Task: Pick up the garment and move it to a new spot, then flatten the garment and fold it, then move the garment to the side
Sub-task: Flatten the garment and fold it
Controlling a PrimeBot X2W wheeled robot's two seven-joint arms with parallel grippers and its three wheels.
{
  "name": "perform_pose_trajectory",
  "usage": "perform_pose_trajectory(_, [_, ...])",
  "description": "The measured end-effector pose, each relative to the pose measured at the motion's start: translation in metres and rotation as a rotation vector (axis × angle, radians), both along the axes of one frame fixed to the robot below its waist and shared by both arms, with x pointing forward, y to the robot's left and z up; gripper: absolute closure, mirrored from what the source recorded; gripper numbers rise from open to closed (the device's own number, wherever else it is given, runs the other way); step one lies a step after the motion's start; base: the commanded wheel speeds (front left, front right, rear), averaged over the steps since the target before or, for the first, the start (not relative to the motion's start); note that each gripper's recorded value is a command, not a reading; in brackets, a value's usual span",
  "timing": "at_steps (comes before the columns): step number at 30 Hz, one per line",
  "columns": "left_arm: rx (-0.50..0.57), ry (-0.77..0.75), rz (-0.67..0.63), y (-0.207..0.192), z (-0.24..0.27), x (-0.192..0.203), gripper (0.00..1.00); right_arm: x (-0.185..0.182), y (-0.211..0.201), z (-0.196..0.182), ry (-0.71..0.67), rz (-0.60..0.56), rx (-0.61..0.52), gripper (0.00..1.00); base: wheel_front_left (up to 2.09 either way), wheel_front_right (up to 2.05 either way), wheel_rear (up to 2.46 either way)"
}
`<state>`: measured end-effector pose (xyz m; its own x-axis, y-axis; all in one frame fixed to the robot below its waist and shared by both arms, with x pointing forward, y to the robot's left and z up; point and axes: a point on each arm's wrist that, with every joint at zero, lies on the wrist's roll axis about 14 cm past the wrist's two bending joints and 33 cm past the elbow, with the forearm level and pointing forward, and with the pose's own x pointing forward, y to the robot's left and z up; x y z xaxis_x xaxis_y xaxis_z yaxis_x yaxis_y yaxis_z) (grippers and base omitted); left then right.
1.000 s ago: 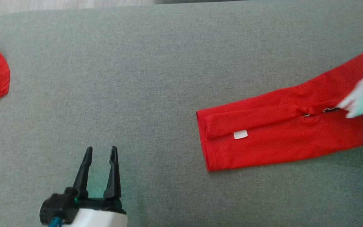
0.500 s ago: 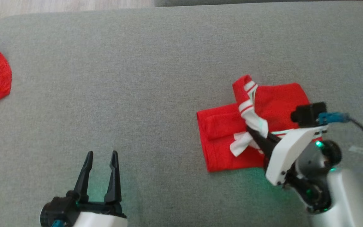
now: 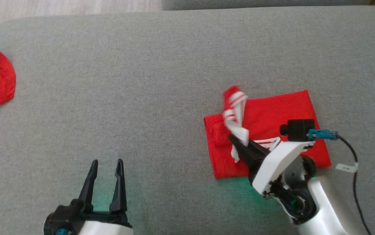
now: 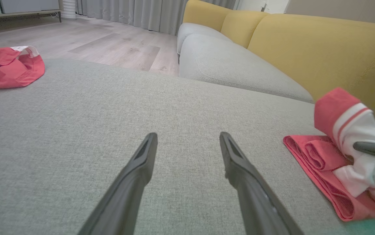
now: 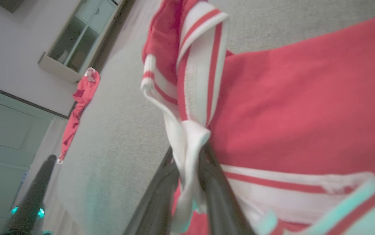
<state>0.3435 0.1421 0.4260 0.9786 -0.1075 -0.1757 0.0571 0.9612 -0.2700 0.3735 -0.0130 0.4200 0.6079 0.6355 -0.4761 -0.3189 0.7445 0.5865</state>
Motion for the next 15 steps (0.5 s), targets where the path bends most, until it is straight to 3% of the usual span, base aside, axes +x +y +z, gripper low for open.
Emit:
perform_pose_trajectory(1, [0.001,0.001,0.001,0.000,0.000,0.000,0.00,0.000,0.004,0.003,-0.001,-0.002,0.028,0.00,0.00,0.00,0.00])
perform_pose_trajectory(6, [0.000,-0.001,-0.009,-0.004,0.000,0.000,0.00,-0.004,0.019,0.019,-0.029,0.031,0.084,0.00,0.00,0.00,0.00])
perform_pose_trajectory(9, [0.000,-0.008,-0.014,-0.005,0.003,-0.002,0.00,0.003,0.014,0.051,-0.145,-0.008,0.123,0.00,0.00,0.00,0.00])
perform_pose_trajectory(15, [0.002,-0.022,-0.012,-0.005,0.007,-0.007,0.00,0.016,-0.043,0.084,-0.389,-0.184,-0.034,0.00,0.00,0.00,0.00])
